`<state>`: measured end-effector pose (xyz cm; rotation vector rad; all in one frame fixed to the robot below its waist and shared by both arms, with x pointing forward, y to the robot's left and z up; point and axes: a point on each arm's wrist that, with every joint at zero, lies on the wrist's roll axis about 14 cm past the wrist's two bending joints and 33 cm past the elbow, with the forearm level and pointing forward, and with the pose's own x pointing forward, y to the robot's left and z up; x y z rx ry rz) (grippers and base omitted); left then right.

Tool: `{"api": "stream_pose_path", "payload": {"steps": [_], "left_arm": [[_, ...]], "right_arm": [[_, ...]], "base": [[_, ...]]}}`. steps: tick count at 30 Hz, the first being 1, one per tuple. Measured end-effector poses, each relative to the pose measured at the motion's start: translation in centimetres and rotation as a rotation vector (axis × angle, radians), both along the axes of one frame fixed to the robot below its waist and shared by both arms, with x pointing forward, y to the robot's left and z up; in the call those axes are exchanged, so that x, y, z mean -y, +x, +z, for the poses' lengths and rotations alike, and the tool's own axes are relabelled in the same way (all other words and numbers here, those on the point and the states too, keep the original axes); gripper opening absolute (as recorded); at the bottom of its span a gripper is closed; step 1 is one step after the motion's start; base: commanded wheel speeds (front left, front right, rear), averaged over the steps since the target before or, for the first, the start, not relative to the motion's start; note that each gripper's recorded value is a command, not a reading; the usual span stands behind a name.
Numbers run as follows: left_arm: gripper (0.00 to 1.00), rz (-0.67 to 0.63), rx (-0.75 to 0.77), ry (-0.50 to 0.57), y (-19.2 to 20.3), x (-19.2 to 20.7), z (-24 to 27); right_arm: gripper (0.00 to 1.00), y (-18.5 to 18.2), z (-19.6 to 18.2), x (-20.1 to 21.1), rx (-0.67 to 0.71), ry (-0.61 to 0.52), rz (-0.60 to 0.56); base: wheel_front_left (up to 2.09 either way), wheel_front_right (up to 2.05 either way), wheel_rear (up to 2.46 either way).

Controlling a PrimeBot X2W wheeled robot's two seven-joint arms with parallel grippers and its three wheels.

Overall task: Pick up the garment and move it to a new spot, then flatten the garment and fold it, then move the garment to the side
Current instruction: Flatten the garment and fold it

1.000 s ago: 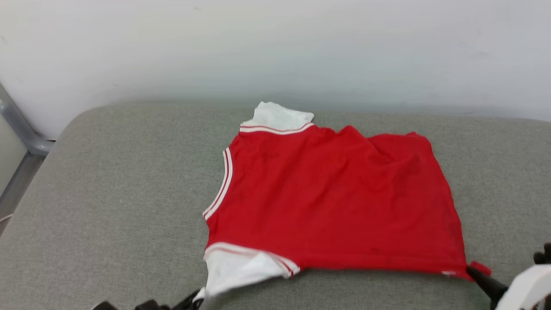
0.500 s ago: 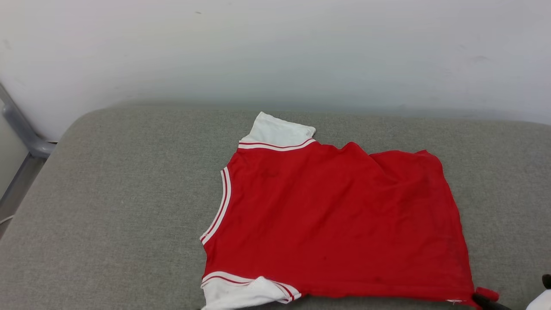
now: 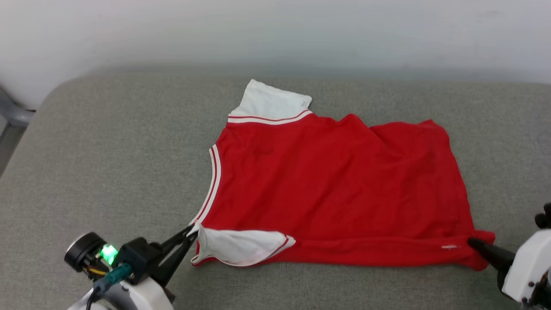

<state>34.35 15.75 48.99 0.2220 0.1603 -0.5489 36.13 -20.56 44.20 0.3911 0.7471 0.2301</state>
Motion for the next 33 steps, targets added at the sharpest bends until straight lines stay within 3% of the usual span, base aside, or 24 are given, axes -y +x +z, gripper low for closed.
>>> {"api": "stream_pose_path", "payload": {"steps": [13,26,27,28,29,30,33], "left_arm": [[0.0,0.008,-0.079,0.047,5.7,-0.2,-3.9],[0.0,0.029,-0.147,0.061,7.9,-0.7,-7.5],[0.0,0.031,-0.156,0.065,7.9,-0.7,-7.8],[0.39,0.029,-0.163,0.069,7.8,-0.6,-8.0],[0.85,0.031,-0.163,0.073,7.9,-0.7,-8.1],[1.0,0.034,-0.155,0.071,7.9,-0.7,-8.0],[1.0,0.048,-0.136,0.051,8.0,-0.7,-7.4]], "right_arm": [[0.0,4.4,-3.1,-0.4,-0.086,-0.062,0.001],[0.0,6.3,-5.6,-1.0,-0.115,-0.096,0.006],[0.47,6.5,-5.6,-1.0,-0.106,-0.113,0.011],[1.0,6.7,-5.5,-0.9,-0.096,-0.125,0.012],[1.0,6.8,-5.4,-0.9,-0.088,-0.126,0.008],[1.0,6.7,-5.3,-1.0,-0.087,-0.126,0.01],[1.0,6.9,-4.4,-1.5,-0.048,-0.115,0.016]], "base": [[0.0,0.0,0.0],[0.0,0.0,0.0],[0.0,0.0,0.0],[0.0,0.0,0.0],[0.0,0.0,0.0],[0.0,0.0,0.0],[0.0,0.0,0.0]]}}
